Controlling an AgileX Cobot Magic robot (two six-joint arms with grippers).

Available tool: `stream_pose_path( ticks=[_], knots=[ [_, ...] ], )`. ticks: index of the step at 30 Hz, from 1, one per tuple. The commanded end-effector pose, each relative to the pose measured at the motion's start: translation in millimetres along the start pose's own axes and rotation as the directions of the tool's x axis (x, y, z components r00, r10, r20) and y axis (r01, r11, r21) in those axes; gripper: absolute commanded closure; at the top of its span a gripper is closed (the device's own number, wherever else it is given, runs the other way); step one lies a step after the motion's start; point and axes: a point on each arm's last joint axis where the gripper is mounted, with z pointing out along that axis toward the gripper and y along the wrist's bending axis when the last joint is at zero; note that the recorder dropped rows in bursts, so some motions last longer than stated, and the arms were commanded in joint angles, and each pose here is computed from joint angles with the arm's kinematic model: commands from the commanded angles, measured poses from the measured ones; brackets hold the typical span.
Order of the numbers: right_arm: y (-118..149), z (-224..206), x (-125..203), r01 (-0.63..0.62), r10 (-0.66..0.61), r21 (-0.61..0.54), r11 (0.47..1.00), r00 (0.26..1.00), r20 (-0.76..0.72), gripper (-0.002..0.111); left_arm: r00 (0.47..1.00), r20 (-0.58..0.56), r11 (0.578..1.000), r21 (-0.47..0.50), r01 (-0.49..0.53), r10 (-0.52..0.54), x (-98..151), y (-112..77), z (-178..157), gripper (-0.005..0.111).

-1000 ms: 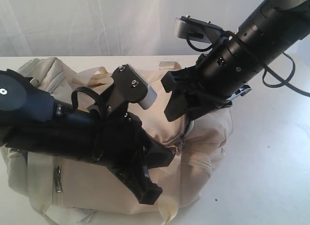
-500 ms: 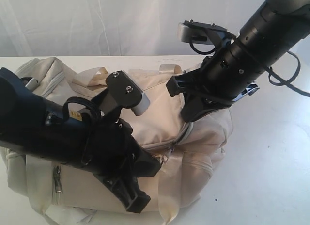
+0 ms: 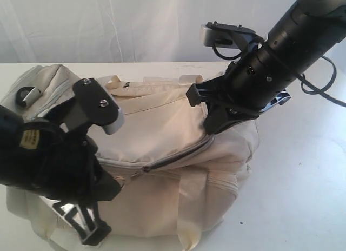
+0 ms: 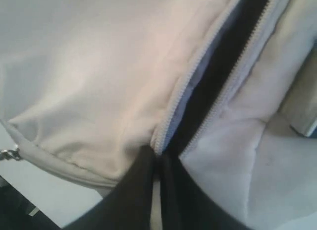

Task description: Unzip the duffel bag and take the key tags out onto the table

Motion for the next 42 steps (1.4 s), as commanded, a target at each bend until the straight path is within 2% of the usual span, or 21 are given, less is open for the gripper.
stream_pose_path(
  ticks=[1,10,16,21,24,33,35,39,40,42],
  knots=[
    [-4.5,0.1,-0.9,0.009,-0.009,0.031,0.999,1.000,0.014,0.108,0.993,-0.106,0.994,-0.103,0.032,-0.043,16.8,5.8,-19.7,0.107],
    [-4.7,0.1,-0.9,0.010,-0.011,0.033,0.999,1.000,0.014,0.108,0.986,-0.140,0.958,-0.285,0.043,-0.086,37.1,17.6,-56.0,0.107],
    [-4.6,0.1,-1.1,0.009,-0.010,0.032,0.999,1.000,0.016,0.108,0.988,-0.137,0.934,-0.357,0.023,-0.076,46.6,22.2,-74.2,0.107],
    [-5.3,0.0,-1.6,0.014,-0.014,0.040,0.999,1.000,0.021,0.108,0.988,-0.126,0.897,-0.441,0.025,-0.090,53.4,28.2,-87.5,0.107],
    [-6.7,-0.1,-3.1,-0.003,0.001,0.056,0.998,0.999,0.039,0.108,0.990,-0.095,0.884,-0.464,0.052,-0.108,55.1,29.5,-92.8,0.107],
    [-7.1,-0.2,-6.0,0.011,-0.015,0.061,0.998,0.997,0.070,0.108,0.990,-0.087,0.883,-0.465,0.059,-0.111,56.4,29.5,-94.5,0.107],
    [-7.1,-0.3,-6.3,0.037,-0.042,0.063,0.997,0.997,0.071,0.103,0.989,-0.092,0.882,-0.468,0.058,-0.114,57.0,30.2,-94.7,0.107],
    [-7.0,-0.3,-6.5,0.050,-0.054,0.063,0.997,0.996,0.072,0.082,0.984,-0.093,0.874,-0.477,0.092,-0.154,63.5,35.9,-87.8,0.107],
    [-7.0,-0.3,-6.5,0.050,-0.054,0.063,0.997,0.996,0.072,0.073,0.979,-0.109,0.883,-0.457,0.106,-0.173,69.2,37.6,-81.6,0.107],
    [-6.9,-0.3,-7.5,0.072,-0.077,0.064,0.995,0.994,0.082,0.067,0.980,-0.095,0.914,-0.386,0.124,-0.173,69.1,36.5,-76.3,0.107]
  ],
)
